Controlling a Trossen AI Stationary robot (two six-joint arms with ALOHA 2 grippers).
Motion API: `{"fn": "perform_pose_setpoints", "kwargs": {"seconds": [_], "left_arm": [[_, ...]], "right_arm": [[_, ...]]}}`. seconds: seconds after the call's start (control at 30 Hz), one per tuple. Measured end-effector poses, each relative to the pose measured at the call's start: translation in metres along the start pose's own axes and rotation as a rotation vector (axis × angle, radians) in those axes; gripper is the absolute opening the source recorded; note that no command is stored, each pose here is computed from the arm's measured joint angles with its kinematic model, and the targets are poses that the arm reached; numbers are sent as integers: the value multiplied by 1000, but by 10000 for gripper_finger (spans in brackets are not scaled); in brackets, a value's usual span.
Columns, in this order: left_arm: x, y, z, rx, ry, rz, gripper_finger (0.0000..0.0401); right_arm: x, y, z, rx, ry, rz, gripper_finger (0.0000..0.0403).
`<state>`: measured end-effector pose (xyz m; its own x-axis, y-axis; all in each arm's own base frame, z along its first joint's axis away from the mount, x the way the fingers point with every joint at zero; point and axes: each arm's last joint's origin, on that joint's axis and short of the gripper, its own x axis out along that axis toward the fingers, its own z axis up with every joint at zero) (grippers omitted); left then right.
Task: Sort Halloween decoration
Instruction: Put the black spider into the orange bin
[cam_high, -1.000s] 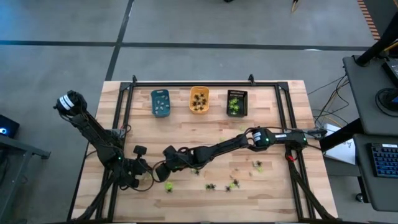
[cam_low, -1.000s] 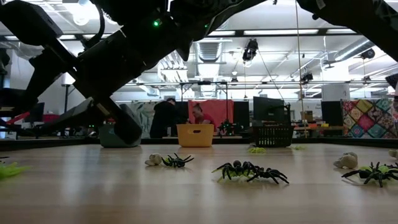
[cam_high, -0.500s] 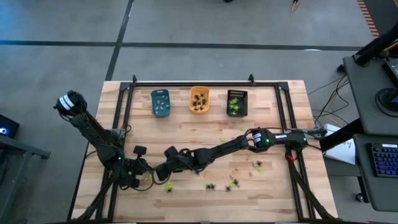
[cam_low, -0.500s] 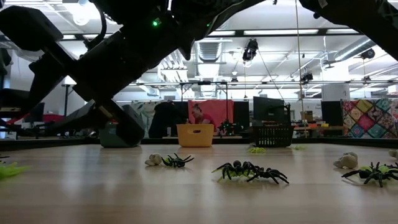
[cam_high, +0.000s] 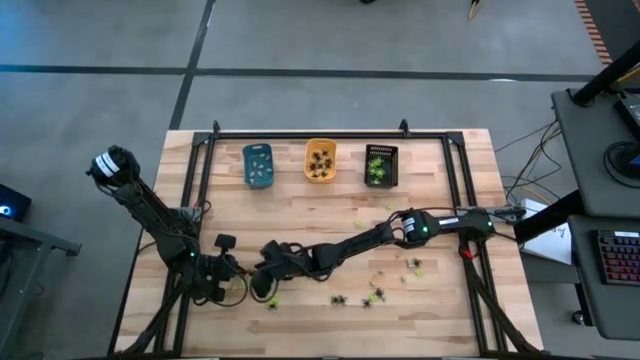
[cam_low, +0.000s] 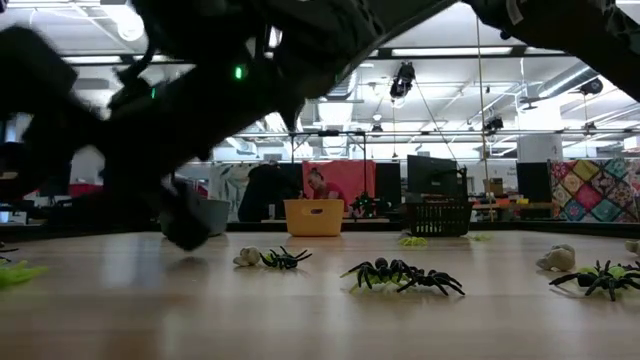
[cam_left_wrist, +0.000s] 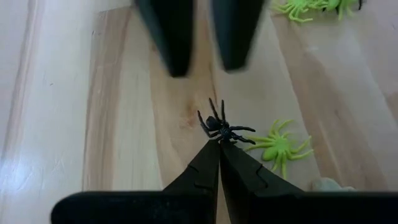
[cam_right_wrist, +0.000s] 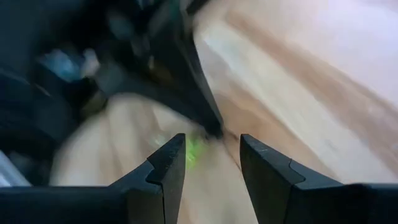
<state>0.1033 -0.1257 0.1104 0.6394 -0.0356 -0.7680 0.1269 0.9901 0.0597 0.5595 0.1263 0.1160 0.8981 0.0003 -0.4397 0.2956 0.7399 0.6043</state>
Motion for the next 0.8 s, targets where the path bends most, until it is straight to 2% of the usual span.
{"fn": "perform_pose_setpoints", "kwargs": {"seconds": [0.13,0.33,0.47,0.57,0.8], "left_arm": [[1,0,0,0,-1,0,0],[2,-1,-1,2,1,3,0],[4,-2,-1,2,-4,7,0],[4,-2,-1,2,-6,6,0],[5,-3,-1,1,-6,6,0]], "right_arm": [[1,2,-4,-149,-5,23,141],[-3,11,-15,-650,-18,0,141],[-4,13,-16,-840,-56,-74,141],[-3,10,-13,-900,-57,-87,141],[3,0,-13,-894,-20,-44,141]]}}
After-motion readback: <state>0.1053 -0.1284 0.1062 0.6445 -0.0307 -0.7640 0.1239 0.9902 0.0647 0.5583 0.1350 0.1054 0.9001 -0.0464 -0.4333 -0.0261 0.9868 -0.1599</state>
